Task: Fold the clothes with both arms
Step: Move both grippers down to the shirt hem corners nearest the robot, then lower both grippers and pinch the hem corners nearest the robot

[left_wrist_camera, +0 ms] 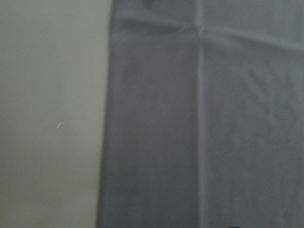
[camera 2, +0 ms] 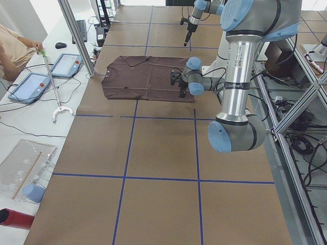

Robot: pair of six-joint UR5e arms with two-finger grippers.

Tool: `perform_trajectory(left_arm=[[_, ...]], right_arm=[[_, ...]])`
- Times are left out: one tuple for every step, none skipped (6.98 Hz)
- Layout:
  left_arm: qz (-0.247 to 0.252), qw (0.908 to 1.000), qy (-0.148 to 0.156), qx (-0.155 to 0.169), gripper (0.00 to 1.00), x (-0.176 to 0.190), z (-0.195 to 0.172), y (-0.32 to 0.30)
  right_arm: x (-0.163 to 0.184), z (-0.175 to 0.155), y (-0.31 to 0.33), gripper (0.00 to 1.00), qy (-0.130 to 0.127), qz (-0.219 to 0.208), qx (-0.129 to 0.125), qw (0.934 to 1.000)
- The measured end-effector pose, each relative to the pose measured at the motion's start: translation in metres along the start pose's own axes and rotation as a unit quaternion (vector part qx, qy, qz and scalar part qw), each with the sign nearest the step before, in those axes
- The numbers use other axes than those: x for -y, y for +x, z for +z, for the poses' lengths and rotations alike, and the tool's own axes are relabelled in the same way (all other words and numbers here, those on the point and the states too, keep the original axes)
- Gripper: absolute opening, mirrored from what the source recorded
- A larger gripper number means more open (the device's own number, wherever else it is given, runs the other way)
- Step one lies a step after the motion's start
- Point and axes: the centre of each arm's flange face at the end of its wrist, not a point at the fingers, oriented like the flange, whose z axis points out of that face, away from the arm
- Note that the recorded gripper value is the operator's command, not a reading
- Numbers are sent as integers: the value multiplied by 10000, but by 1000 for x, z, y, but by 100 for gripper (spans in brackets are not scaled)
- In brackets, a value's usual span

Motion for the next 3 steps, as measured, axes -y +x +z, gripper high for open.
perform_trajectory(left_arm=[[-157, 9998, -100, 120, 44, -23, 7, -8], [-264, 9993, -148, 222, 44, -39, 13, -10], [-341, 9988, -179, 313, 44, -48, 17, -11]], right_arm=[[-1, -2, -1, 100, 4, 6, 26, 10000], [-1, -4, -2, 100, 8, 13, 47, 10000], [-1, -5, -3, 100, 7, 16, 61, 10000]])
